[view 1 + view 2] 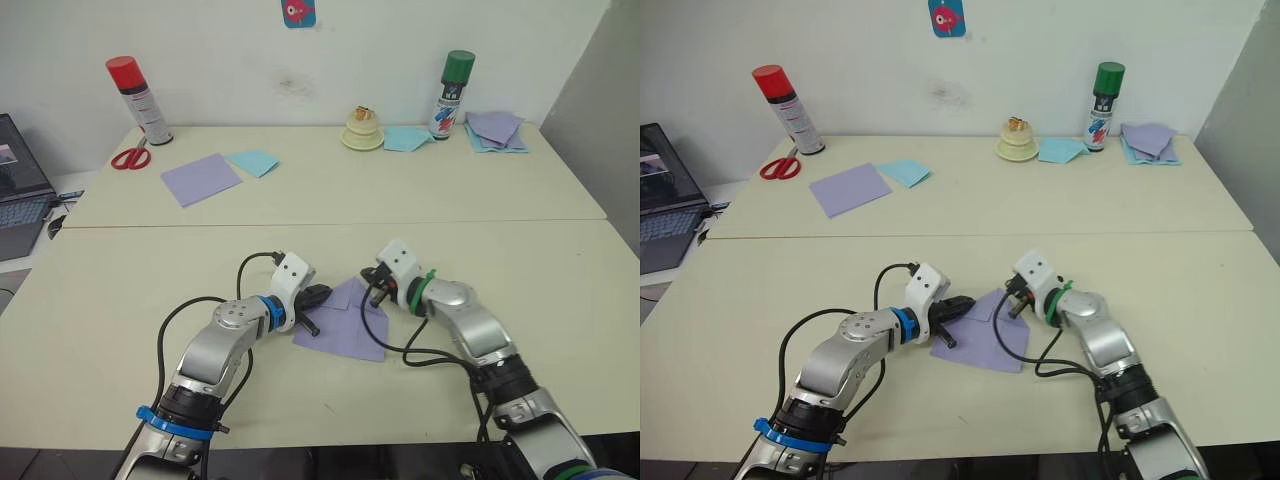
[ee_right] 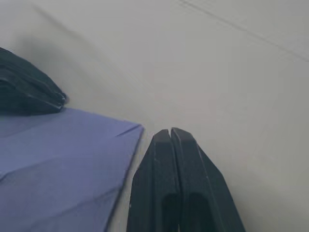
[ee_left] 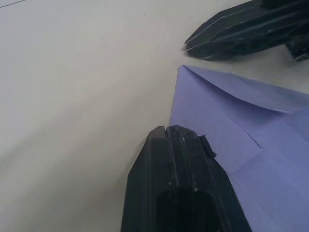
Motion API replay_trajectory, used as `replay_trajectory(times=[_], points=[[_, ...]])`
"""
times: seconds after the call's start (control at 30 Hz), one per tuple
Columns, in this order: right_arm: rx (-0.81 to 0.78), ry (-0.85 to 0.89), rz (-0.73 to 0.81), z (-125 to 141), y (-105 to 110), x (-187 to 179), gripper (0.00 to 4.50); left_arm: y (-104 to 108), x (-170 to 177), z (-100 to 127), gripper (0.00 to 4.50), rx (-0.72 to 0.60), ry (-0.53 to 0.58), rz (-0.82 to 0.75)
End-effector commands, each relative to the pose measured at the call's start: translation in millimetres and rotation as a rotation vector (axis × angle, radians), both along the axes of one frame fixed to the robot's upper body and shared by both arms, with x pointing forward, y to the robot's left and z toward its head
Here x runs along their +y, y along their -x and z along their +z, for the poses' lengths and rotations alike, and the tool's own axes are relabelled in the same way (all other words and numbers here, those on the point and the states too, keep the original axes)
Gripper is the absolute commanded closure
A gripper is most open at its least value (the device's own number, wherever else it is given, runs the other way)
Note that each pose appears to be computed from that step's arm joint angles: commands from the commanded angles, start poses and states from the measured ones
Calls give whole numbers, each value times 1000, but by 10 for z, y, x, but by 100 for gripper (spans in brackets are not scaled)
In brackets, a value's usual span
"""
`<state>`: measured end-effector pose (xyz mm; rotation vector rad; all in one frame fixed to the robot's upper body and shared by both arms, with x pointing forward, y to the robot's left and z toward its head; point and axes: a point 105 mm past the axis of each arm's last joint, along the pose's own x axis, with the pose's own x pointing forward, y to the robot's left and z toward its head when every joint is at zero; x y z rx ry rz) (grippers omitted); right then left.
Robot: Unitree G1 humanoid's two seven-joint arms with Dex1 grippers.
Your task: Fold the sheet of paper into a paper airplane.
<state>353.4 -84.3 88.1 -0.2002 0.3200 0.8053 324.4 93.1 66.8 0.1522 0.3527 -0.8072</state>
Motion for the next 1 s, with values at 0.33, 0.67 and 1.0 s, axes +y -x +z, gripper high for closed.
replay_trajectory(times=[0.33,0.67,1.0], points=[[769,-375,33,157,694,-342,182,94,-63,-206,450,59,-25,-21],[939,-479,-75,-129,760,-336,182,137,-90,-226,450,56,-28,-24],[956,-590,-123,-106,663,-109,182,151,-98,-222,450,52,-35,-31]])
